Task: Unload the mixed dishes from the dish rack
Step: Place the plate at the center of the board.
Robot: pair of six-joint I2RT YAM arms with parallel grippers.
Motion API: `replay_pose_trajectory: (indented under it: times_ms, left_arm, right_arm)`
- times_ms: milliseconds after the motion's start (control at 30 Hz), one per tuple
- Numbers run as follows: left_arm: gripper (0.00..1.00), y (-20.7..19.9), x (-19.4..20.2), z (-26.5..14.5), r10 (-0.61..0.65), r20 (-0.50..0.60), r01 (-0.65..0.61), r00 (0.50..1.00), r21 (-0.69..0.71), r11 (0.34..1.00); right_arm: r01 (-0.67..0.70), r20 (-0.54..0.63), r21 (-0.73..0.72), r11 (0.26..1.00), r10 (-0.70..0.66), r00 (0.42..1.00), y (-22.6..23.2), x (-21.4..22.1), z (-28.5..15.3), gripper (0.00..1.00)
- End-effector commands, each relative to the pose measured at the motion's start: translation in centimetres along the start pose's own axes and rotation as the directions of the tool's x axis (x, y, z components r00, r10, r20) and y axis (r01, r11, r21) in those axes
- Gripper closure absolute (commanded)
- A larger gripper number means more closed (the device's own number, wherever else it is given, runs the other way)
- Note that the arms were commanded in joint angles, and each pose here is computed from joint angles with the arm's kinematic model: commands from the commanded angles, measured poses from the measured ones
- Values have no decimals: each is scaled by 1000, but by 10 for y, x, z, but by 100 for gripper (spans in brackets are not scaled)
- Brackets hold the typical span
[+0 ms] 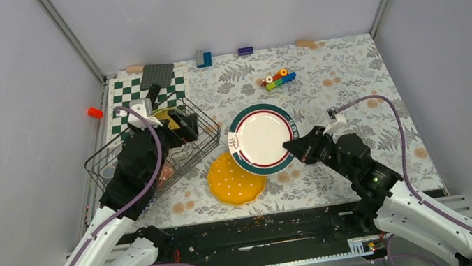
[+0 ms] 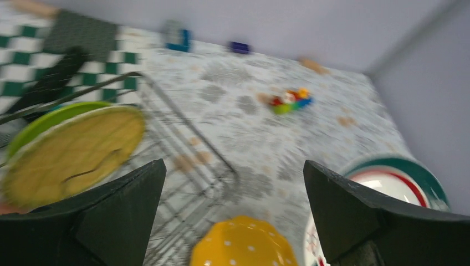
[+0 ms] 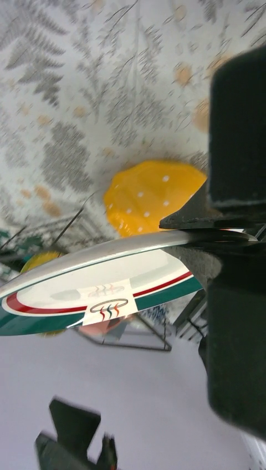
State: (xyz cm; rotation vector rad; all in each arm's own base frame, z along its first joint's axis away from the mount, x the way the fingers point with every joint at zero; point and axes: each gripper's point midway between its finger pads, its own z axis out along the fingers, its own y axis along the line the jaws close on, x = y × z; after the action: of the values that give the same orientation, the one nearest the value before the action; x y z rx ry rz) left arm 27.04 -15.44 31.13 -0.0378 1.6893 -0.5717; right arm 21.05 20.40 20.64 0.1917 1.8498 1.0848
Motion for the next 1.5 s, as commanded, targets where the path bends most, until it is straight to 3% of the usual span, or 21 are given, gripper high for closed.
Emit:
replay_pose_trajectory:
  times_ms: [0,100,267,633,1100,1467]
  left_arm:
    - [1,90,-11,-17,42,107,15,993,-482,876]
    - [1,102,-6,-20,69,86,-12,994,-544,839]
    - [1,100,6,-9,85,33,-55,996,-529,847]
    - [1,99,15,-3,96,7,-79,995,-515,853]
    - [1,90,24,11,126,-51,-135,991,-463,876]
    - [1,86,26,18,135,-73,-154,988,-449,880]
  right_arm:
    - [-35,-58,71,997,39,998,-3,4,1,100]
    - [-36,-193,109,993,56,980,-8,28,4,100]
    - [-58,-339,126,990,98,936,-5,54,15,100]
    - [-99,-502,144,985,159,850,-7,90,54,99]
    - [-99,-598,177,979,186,780,-23,121,69,84]
    - [23,-641,181,983,100,761,-31,130,66,56]
